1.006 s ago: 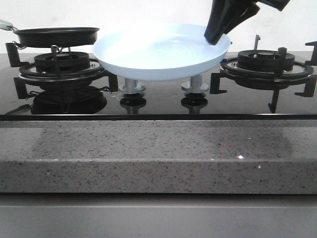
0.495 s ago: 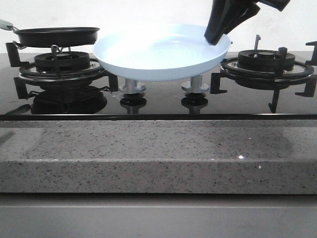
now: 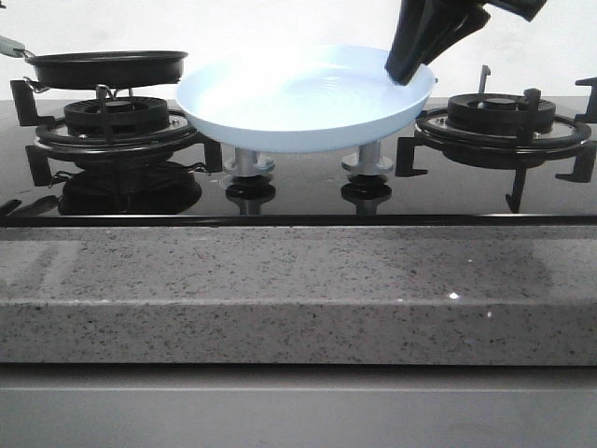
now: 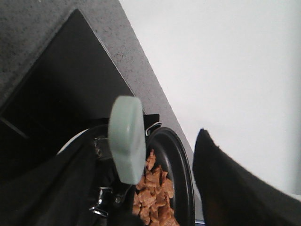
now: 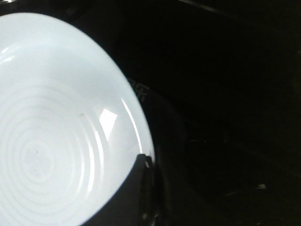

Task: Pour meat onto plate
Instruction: 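Grasp the pale green pan handle with the left gripper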

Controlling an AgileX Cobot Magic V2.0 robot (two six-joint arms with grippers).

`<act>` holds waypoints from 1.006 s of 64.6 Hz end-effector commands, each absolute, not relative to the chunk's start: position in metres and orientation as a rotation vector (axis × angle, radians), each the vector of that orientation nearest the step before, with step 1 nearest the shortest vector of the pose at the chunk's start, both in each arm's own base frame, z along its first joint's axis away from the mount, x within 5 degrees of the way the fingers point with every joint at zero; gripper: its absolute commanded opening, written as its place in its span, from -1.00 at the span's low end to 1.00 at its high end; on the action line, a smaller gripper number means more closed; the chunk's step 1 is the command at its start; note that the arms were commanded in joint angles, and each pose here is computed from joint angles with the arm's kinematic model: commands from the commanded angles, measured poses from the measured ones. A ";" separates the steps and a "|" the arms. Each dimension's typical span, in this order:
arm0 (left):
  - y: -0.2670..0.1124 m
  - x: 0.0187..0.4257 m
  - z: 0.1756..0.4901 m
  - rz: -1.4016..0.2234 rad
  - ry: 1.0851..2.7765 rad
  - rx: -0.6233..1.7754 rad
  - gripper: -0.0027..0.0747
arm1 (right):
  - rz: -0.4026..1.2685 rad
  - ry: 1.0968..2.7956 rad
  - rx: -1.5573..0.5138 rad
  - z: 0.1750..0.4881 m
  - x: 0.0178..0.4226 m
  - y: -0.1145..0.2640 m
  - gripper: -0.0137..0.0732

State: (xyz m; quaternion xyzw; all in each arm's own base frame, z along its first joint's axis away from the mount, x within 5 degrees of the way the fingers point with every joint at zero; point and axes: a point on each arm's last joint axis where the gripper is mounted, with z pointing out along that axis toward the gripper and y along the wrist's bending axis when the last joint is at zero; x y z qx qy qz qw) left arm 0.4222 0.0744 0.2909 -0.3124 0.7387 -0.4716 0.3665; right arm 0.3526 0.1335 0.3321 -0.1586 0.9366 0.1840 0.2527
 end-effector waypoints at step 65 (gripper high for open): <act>0.071 0.440 0.312 -1.275 1.833 -0.715 -0.98 | 0.533 2.430 -0.409 0.362 0.345 0.131 -0.85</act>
